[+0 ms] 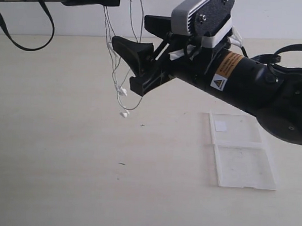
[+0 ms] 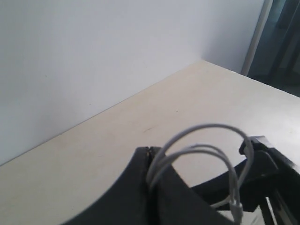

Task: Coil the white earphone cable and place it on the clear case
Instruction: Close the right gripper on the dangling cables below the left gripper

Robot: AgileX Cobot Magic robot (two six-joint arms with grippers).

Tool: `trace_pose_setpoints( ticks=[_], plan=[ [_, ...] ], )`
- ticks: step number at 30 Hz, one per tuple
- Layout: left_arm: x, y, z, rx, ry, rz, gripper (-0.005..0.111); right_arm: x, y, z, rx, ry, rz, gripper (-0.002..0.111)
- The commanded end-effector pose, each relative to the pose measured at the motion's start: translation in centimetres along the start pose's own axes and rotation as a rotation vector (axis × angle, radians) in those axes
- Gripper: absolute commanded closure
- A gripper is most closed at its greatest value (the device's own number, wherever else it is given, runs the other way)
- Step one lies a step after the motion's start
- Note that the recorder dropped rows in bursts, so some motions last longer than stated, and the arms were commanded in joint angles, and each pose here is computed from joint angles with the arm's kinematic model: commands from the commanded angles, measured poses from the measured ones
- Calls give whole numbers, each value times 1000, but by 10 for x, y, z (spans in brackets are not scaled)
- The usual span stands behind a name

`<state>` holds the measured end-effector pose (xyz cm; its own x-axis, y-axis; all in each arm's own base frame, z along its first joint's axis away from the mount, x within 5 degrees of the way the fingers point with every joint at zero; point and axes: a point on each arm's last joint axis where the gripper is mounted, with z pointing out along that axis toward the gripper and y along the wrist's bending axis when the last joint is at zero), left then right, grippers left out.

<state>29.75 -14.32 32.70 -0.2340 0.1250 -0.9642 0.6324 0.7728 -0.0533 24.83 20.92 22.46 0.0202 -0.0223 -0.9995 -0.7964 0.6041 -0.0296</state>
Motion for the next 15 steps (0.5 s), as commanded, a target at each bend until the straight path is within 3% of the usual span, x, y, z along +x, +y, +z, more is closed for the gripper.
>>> trace_pose_setpoints(
  ticks=[1, 11, 15],
  plan=[
    [-4, -1, -2, 10, -15, -9, 107, -2, 3, 14, -82, -14, 12, 42],
    [-4, -1, -2, 10, -15, -9, 107, 20, -2, 39, -109, 39, 67, 42],
    [-4, -1, -2, 10, -15, -9, 107, 22, -2, 45, -119, 50, 101, 47]
  ],
)
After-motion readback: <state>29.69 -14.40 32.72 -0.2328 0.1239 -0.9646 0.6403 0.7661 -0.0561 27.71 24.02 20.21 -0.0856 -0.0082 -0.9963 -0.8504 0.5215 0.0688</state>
